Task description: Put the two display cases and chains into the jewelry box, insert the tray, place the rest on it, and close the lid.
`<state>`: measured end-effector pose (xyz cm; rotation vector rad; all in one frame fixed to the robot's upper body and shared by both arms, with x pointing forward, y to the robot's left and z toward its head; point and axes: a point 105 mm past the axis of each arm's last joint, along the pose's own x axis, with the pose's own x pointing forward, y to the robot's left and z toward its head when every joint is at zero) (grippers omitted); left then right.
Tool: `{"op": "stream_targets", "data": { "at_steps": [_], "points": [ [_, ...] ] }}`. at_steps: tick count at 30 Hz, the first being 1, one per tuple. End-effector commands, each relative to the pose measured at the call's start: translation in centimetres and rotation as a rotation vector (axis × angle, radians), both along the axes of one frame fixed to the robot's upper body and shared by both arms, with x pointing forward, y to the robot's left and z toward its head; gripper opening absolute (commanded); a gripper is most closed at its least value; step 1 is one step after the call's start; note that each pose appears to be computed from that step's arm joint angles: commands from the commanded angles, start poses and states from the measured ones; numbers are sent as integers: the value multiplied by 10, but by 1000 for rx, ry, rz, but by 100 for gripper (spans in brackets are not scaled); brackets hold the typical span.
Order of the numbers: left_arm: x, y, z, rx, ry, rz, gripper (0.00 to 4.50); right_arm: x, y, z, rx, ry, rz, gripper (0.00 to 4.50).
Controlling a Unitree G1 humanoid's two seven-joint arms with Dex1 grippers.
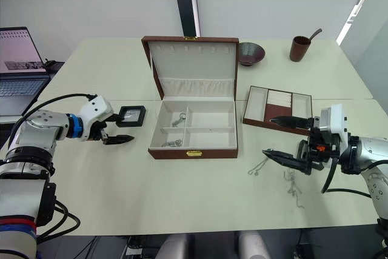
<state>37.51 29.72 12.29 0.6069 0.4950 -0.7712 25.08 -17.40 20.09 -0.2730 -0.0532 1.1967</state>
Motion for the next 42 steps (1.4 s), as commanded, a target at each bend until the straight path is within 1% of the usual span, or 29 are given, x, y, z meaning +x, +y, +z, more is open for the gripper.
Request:
{"op": "stream_targets", "data": {
  "at_steps": [1, 7, 12, 13, 15, 18, 21, 25, 29, 33, 36, 39, 42],
  "points": [
    [2, 1, 4, 6, -19, 2, 349, -2, 2, 7, -6, -46, 18, 450],
    [2, 1, 1, 10, -13, 11, 157, 0, 1, 6, -6, -48, 11, 450],
    [3, 1, 1, 7, -21, 14, 9, 0, 1, 6, -2, -50, 8, 450],
    [3, 1, 2, 5, -22, 13, 2, 0, 1, 6, -2, -50, 7, 450],
    [4, 1, 7, -3, -33, 9, 2, 0, 1, 6, -2, -50, 6, 450],
    [3, 1, 19, -30, -49, -9, 2, 0, 1, 7, 1, -54, 3, 450],
    [-1, 1, 27, -38, -48, -38, 2, 0, 0, 8, 4, -56, 3, 450],
    [-7, -5, 45, -53, -58, -104, 2, 0, 1, 10, 12, -60, 1, 450],
    [-19, -25, 79, -103, -80, -198, 2, -3, 1, 13, 23, -59, 1, 450],
    [-36, -49, 99, -131, -66, -268, 2, -4, -6, 14, 24, -58, -31, 450],
    [-45, -66, 107, -141, -45, -311, 2, -4, -10, 14, 22, -63, -56, 450],
    [-45, -91, 113, -148, -35, -379, 2, -5, -11, 14, 25, -68, -76, 450],
    [-43, -106, 115, -134, -36, -421, 2, -6, -12, 13, 28, -69, -93, 450]
  ]
}}
